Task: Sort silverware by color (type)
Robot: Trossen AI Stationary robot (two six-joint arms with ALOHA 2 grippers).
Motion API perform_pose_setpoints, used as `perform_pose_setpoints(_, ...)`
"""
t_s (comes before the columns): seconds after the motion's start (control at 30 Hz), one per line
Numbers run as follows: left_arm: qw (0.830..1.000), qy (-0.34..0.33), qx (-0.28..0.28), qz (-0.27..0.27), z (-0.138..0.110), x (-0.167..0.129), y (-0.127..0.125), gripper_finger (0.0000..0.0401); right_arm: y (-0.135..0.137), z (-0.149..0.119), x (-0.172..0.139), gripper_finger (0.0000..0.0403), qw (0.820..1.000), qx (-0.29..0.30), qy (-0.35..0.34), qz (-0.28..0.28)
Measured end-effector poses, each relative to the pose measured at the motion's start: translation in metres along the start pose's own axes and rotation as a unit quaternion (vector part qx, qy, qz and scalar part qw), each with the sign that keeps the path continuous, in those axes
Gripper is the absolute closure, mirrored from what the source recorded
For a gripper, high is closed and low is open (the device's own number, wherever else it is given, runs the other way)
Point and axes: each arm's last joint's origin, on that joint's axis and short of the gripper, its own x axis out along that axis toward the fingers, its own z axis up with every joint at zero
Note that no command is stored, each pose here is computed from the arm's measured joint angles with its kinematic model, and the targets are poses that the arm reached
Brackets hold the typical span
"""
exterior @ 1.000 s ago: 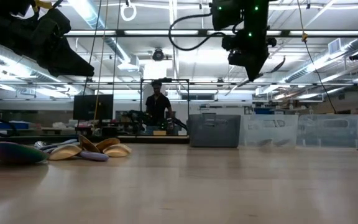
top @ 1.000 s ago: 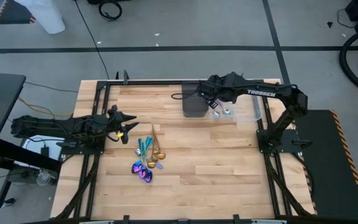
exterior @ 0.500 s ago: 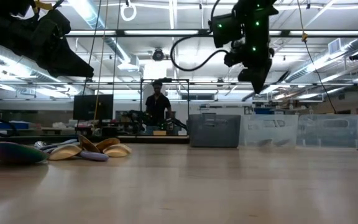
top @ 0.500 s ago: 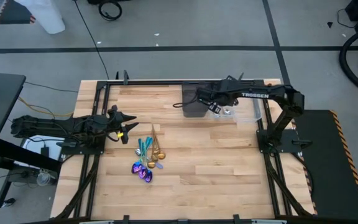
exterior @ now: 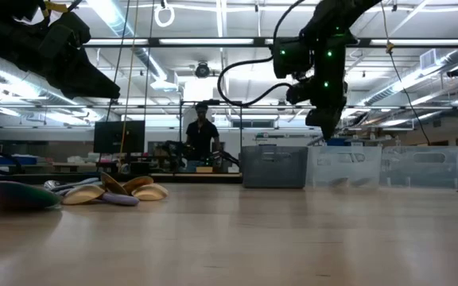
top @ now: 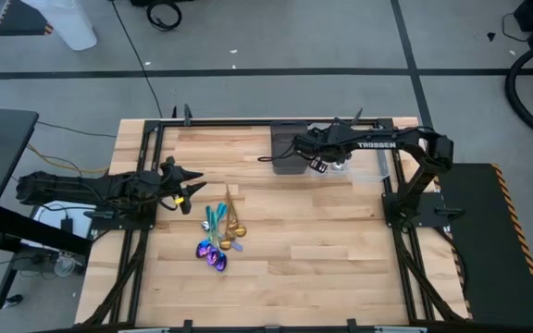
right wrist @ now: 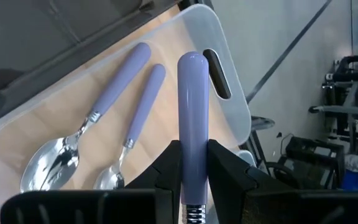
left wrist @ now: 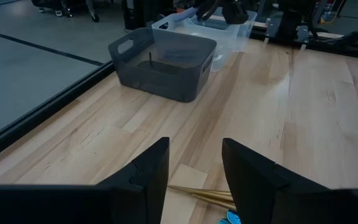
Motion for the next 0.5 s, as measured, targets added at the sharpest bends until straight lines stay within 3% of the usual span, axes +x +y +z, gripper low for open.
perform_pose_setpoints(0.5,1.0,0.0,0.0,0.0,0.0,0.0,0.0,0.0245,0.006,-0.012,0.044,0.0331,0.999,0.028,-0.006,0.028)
